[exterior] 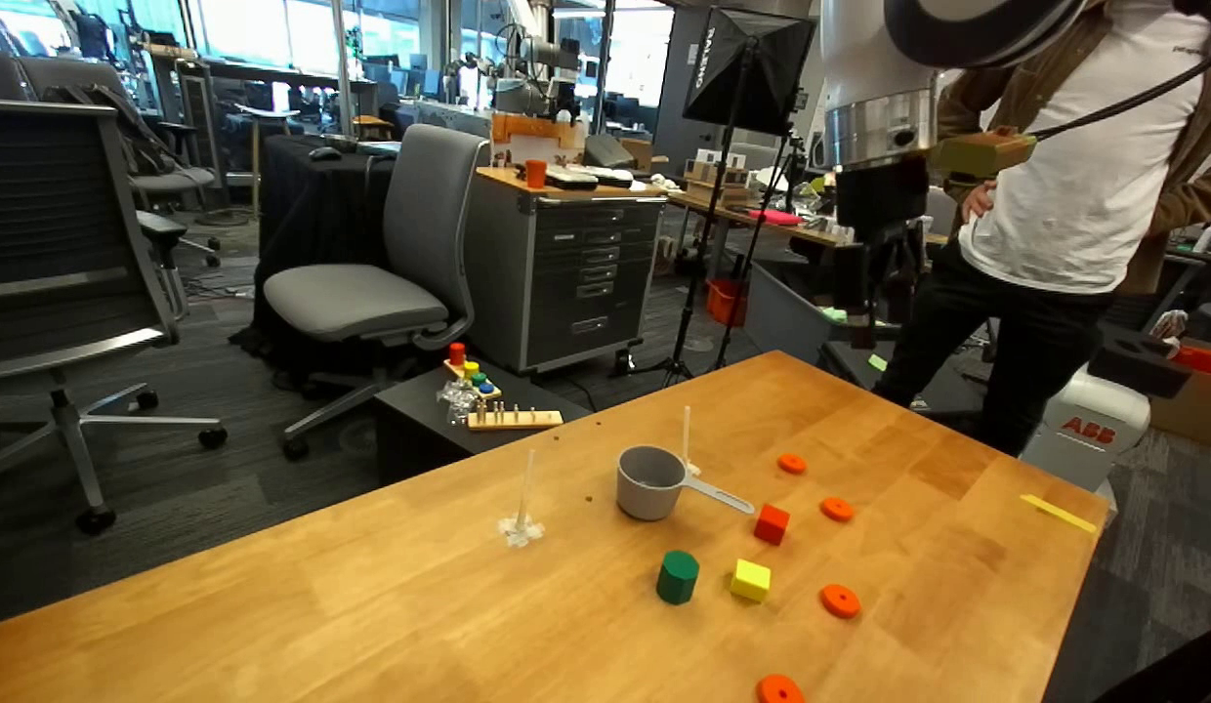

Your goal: Put the blocks in the cup

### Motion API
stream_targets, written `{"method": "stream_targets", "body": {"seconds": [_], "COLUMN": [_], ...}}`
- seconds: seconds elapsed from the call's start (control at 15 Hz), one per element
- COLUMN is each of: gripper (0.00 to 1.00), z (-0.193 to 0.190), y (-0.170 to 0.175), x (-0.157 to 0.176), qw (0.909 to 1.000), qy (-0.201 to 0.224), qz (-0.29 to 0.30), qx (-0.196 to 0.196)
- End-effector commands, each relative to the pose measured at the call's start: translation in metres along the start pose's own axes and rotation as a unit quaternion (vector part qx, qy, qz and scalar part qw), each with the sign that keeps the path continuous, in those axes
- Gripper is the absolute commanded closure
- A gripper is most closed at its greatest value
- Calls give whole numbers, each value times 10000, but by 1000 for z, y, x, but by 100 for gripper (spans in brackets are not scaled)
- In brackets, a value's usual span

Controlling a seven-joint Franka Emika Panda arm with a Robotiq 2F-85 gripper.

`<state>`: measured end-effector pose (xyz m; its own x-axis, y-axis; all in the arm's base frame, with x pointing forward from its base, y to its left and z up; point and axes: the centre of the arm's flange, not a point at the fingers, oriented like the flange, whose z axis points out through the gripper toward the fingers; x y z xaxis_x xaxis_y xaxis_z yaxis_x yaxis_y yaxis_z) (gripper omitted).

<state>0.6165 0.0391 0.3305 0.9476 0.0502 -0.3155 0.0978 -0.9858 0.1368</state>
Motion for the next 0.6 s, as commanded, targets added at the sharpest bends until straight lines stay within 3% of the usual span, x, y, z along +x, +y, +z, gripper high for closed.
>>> {"method": "stream_targets", "body": {"seconds": [0.0, 0.53], "gripper": [0, 0], "z": [15, 40], "y": [0, 2], "x": [18, 19], "qw": [9995, 9994], "qy": [-260, -339], "qz": [20, 20], "qx": [-179, -32]}}
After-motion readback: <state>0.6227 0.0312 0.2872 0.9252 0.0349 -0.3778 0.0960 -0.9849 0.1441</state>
